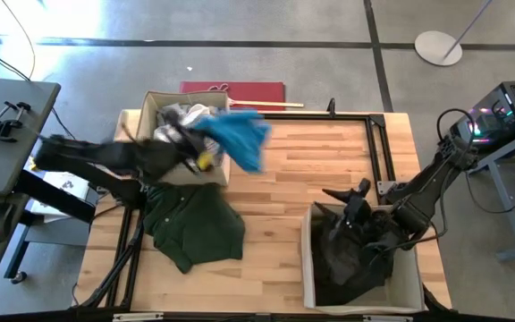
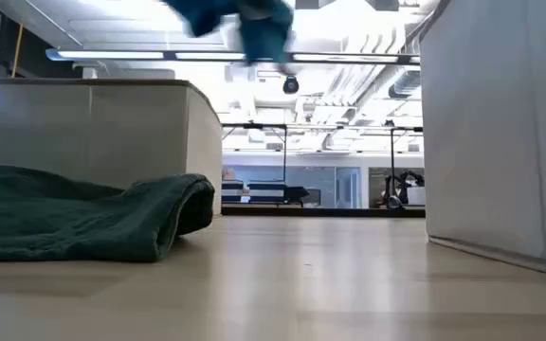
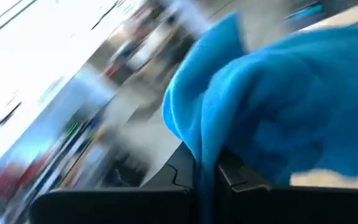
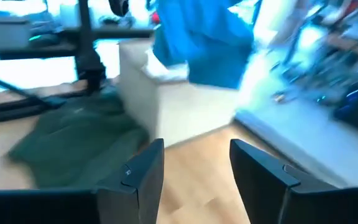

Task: Sort clothes
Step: Put the blue shorts into the top laundry organizer

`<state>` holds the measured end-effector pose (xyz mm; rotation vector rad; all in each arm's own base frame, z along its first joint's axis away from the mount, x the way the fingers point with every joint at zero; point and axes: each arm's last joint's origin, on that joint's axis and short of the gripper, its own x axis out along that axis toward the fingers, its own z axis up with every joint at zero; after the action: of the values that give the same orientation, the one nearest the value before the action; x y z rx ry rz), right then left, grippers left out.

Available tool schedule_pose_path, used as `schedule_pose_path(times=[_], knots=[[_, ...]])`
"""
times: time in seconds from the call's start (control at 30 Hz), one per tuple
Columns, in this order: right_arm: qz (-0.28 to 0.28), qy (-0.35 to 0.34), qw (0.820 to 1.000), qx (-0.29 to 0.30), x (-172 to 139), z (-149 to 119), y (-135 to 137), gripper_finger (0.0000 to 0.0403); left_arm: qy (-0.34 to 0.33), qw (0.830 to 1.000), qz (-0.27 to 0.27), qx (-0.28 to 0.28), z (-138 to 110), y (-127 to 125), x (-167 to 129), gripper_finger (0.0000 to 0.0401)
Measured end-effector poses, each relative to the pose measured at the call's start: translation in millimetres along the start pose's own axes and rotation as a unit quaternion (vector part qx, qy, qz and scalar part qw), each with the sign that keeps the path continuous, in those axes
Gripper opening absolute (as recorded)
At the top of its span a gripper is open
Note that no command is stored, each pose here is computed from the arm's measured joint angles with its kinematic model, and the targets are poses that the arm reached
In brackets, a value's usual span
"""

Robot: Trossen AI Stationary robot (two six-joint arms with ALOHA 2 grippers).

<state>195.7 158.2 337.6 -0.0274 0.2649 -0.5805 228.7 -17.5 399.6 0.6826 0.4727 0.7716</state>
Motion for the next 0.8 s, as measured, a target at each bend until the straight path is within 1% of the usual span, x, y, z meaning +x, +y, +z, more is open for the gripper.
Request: schedule_pose_path(times=[0.03,0.1,0.13,0.2,0.27,0.33,0.37,0.4,0.5,0.6,0.7,0.8], knots=[[-0.013,-0.011,1.000,-0.006,1,-1,2,0.0172,0.021,0.999,0.029,-0.019,-9,14,-5,0.0003],[-0.031,-0.020,0.999,-0.015,5,-4,5,0.0172,0.062,0.995,0.054,-0.061,-33,37,-14,0.0003],[-0.032,-0.017,0.999,-0.018,7,-5,7,0.0172,0.080,0.991,0.056,-0.094,-46,47,-18,0.0003],[-0.027,-0.002,0.999,-0.025,12,-9,12,0.0172,0.126,0.980,0.031,-0.152,-73,57,-26,0.0003],[-0.018,0.015,0.999,-0.033,15,-14,17,0.0172,0.184,0.960,0.010,-0.212,-95,61,-32,0.0003],[-0.011,0.030,0.999,-0.041,18,-19,22,0.0172,0.227,0.940,0.005,-0.254,-114,57,-35,0.0003],[-0.010,0.033,0.998,-0.045,19,-21,25,0.0172,0.237,0.935,0.008,-0.265,-121,52,-34,0.0005],[-0.009,0.036,0.998,-0.048,20,-23,26,0.0172,0.239,0.933,0.010,-0.270,-126,45,-32,0.0008],[-0.007,0.042,0.998,-0.056,22,-27,30,0.0172,0.222,0.939,0.007,-0.262,-136,26,-21,0.0030],[-0.008,0.042,0.997,-0.058,22,-28,31,0.0172,0.182,0.948,0.000,-0.260,-135,16,-7,0.0073],[-0.007,0.043,0.997,-0.058,22,-27,31,0.0172,0.137,0.958,-0.007,-0.253,-127,23,5,0.0125],[0.000,0.050,0.997,-0.056,22,-27,31,0.0172,0.117,0.961,-0.011,-0.249,-122,40,12,0.0174]])
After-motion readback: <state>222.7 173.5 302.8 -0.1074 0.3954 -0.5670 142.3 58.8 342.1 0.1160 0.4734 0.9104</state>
